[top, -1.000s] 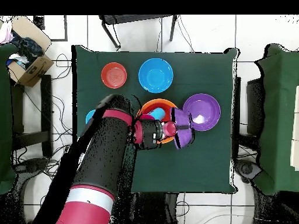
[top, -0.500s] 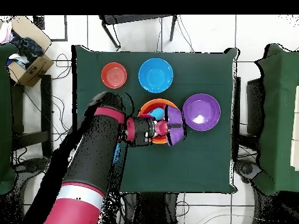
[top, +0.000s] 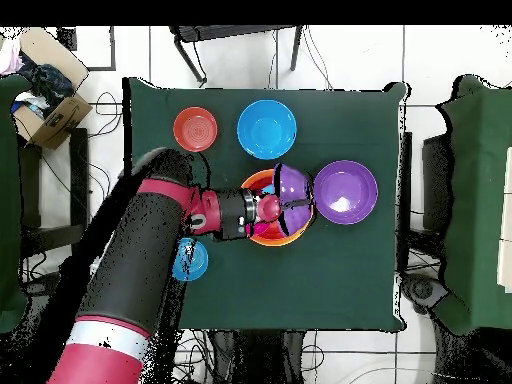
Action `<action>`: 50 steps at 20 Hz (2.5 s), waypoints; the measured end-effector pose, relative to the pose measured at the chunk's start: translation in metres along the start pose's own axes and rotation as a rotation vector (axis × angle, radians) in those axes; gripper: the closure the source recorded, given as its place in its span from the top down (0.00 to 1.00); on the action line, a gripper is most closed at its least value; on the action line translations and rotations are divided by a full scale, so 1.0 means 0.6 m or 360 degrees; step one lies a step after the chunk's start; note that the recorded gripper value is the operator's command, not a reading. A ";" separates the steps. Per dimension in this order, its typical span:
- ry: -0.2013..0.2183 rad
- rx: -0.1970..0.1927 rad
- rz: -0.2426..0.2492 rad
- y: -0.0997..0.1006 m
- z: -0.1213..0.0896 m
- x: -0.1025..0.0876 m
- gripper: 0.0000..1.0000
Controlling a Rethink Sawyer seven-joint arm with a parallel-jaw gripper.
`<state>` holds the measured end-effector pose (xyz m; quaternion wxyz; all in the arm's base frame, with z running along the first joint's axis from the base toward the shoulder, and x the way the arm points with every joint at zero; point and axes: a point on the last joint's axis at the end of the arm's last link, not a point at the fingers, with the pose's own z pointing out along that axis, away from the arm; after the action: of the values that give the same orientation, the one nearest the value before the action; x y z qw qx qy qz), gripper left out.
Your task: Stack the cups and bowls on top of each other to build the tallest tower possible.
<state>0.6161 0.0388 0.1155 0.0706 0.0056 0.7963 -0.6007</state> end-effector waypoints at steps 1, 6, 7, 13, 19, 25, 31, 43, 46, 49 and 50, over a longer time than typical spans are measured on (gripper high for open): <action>-0.0001 0.0005 0.0023 -0.001 -0.005 -0.004 1.00; 0.0037 0.0042 0.0179 -0.012 -0.037 -0.023 1.00; 0.0042 0.0052 0.0193 -0.015 -0.040 -0.024 1.00; 0.0046 0.0235 0.0246 -0.048 -0.054 -0.022 1.00; 0.0051 0.0380 0.0227 -0.076 -0.035 -0.007 1.00; 0.0065 0.0467 0.0229 -0.102 -0.001 0.004 1.00; 0.0010 0.0436 0.0232 -0.100 0.037 0.008 1.00; -0.0099 0.0390 0.0177 -0.016 0.097 0.038 1.00; -0.0104 0.0394 0.0157 0.001 0.105 0.048 1.00; -0.0112 0.0392 0.0132 0.021 0.115 0.059 1.00; -0.0113 0.0392 0.0122 0.027 0.117 0.063 1.00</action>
<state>0.5879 -0.0268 0.0767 0.1204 0.0233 0.7128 -0.6906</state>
